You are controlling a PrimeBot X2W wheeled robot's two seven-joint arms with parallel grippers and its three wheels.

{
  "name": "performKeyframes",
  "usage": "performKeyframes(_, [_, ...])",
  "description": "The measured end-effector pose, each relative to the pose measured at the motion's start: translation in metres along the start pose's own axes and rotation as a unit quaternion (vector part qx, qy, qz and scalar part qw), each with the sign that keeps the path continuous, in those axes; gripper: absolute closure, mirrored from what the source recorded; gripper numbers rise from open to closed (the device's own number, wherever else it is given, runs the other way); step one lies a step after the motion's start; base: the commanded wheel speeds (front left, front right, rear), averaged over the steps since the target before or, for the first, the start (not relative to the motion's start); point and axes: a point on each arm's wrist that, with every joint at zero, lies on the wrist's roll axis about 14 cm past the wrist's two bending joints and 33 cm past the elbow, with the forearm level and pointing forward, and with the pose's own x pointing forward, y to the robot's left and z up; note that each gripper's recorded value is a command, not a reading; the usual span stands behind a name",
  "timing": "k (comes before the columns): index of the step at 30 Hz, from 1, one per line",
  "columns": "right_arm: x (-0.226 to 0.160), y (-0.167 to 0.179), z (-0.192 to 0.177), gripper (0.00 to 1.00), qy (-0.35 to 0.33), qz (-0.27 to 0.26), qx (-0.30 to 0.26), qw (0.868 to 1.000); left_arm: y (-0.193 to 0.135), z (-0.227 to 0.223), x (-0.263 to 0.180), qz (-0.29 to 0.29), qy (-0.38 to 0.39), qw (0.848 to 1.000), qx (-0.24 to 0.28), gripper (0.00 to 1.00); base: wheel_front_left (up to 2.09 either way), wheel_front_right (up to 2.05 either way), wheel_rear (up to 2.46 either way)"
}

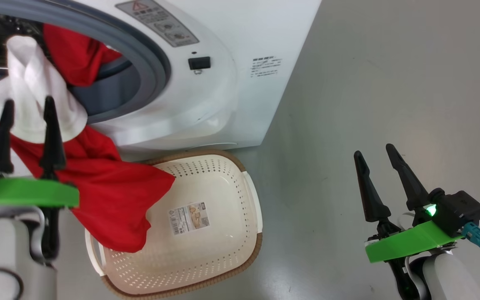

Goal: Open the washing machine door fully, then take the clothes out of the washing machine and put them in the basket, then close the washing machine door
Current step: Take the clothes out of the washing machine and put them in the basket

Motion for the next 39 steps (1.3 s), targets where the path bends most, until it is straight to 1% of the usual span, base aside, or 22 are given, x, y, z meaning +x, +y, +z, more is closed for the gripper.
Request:
performKeyframes(7, [-0.002,-0.006,-0.003,0.0,0.004,-0.008,-0.001,1.0,0.004,-0.012,0.025,0.007,0.024,1.0,0.013,0.0,0.0,0.0,0.0])
performKeyframes(13, [-0.002,-0.01,-0.004,0.0,0.007,-0.013,-0.001,1.0,0.001,-0.02,0.041,0.006,0.042,0.999,0.019,0.0,0.0,0.0,0.0])
performKeyframes(18, [-0.001,-0.011,-0.002,0.0,0.003,-0.015,-0.001,1.0,0.008,-0.029,0.052,0.014,0.062,0.997,0.031,0.0,0.0,0.0,0.0])
performKeyframes(24, [0.0,-0.014,-0.001,0.0,0.002,-0.019,0.0,1.0,0.007,-0.042,0.063,0.021,0.089,0.996,0.02,0.0,0.0,0.0,0.0])
performKeyframes(31, [-0.001,-0.016,-0.001,0.0,0.002,-0.022,0.001,1.0,0.009,-0.044,0.07,0.025,0.102,0.994,0.016,0.0,0.0,0.0,0.0])
performKeyframes(32, [-0.001,-0.016,-0.001,0.0,0.002,-0.022,0.001,1.0,0.009,-0.046,0.07,0.025,0.106,0.994,0.015,0.26,0.0,0.0,0.0])
performKeyframes(33, [-0.001,-0.016,-0.001,0.0,0.001,-0.022,0.001,1.0,0.009,-0.047,0.069,0.025,0.108,0.994,0.015,0.55,0.0,0.0,0.0])
performKeyframes(34, [-0.001,-0.016,-0.001,0.0,0.001,-0.022,0.004,1.0,0.009,-0.049,0.069,0.025,0.111,0.993,0.015,0.73,0.0,0.0,0.0])
performKeyframes(35, [-0.001,-0.016,-0.001,0.0,0.001,-0.023,0.004,1.0,0.008,-0.049,0.069,0.025,0.112,0.993,0.014,0.98,0.0,0.0,0.0])
performKeyframes(36, [-0.001,-0.016,-0.001,0.0,0.0,-0.022,0.004,1.0,0.008,-0.048,0.069,0.025,0.112,0.993,0.011,1.0,0.0,0.0,0.0])
performKeyframes(39, [0.0,-0.016,0.0,0.0,-0.001,-0.022,0.004,1.0,0.007,-0.047,0.071,0.025,0.109,0.994,0.004,1.0,0.0,0.0,0.0])
